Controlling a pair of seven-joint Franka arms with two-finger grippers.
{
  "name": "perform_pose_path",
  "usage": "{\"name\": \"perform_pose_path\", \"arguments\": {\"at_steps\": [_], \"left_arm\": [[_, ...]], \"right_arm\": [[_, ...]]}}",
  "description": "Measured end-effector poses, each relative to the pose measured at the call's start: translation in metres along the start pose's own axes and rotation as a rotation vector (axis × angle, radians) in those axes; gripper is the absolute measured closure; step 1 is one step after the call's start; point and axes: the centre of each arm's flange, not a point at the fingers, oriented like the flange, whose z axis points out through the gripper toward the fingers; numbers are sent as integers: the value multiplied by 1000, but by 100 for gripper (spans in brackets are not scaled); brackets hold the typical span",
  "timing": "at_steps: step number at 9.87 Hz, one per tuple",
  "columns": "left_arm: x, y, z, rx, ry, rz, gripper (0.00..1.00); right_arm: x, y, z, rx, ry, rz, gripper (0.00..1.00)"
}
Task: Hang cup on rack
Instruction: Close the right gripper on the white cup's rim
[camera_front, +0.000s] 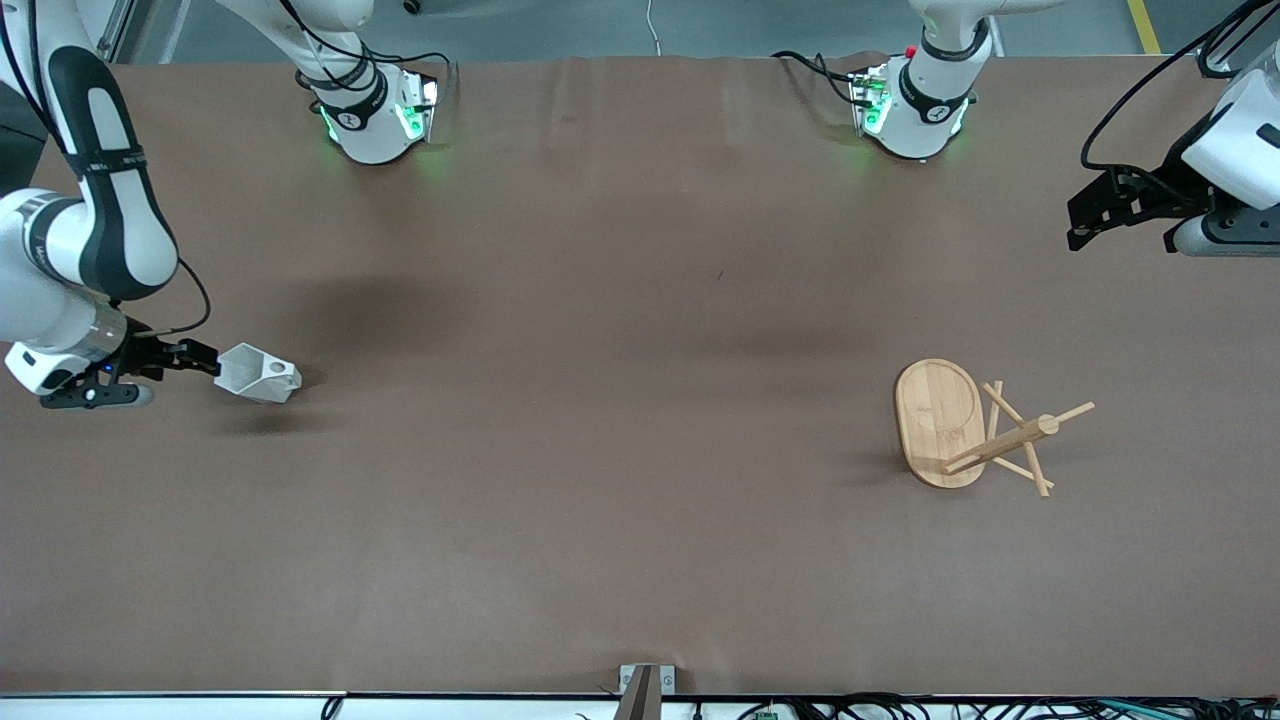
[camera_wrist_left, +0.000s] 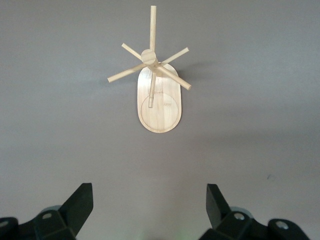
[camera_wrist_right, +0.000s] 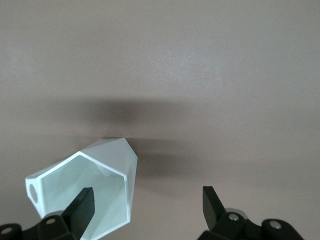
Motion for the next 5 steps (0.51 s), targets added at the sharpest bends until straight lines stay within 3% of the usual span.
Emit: {"name": "perform_pose_path", "arguments": {"at_steps": [3,5], "left_arm": [[0,0,0,0,0,1,0],[0,0,0,0,0,1,0]], "right_arm": [[1,-5,17,19,-16,3,9],[2,-11,21,36,-17,7,18]]}}
